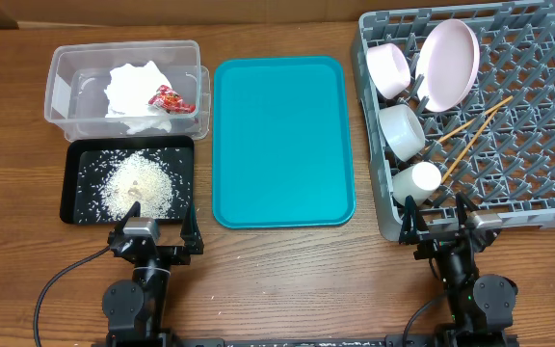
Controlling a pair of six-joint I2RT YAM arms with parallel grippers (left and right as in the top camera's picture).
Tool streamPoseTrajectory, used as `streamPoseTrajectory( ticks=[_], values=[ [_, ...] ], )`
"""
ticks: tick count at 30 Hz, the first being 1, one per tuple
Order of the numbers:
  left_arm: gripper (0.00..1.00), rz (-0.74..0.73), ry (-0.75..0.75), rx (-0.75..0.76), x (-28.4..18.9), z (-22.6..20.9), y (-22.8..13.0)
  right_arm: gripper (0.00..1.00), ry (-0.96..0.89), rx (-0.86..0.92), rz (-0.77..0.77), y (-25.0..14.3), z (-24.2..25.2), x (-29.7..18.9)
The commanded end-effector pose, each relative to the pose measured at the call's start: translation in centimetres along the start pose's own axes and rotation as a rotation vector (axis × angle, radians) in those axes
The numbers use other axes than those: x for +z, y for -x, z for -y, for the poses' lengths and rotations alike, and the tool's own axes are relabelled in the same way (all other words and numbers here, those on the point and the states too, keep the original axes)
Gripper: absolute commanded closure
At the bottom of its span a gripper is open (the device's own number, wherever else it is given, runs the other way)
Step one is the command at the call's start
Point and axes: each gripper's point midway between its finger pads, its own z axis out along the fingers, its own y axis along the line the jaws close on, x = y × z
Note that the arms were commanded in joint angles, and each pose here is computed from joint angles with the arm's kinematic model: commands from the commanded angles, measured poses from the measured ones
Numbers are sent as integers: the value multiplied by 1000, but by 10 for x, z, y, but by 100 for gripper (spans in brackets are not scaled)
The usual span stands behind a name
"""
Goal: Sort waste into correct bins and load items into the dishwasher
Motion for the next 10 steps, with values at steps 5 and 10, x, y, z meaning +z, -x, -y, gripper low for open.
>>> streamPoseTrajectory(
  ticks=[5,10],
  values=[
    [0,7,10,-7,0,-2,0,0,-4,-5,4,-2,1,0],
    [0,7,10,-6,0,-2,0,0,-4,-5,4,-2,1,0]
  ],
)
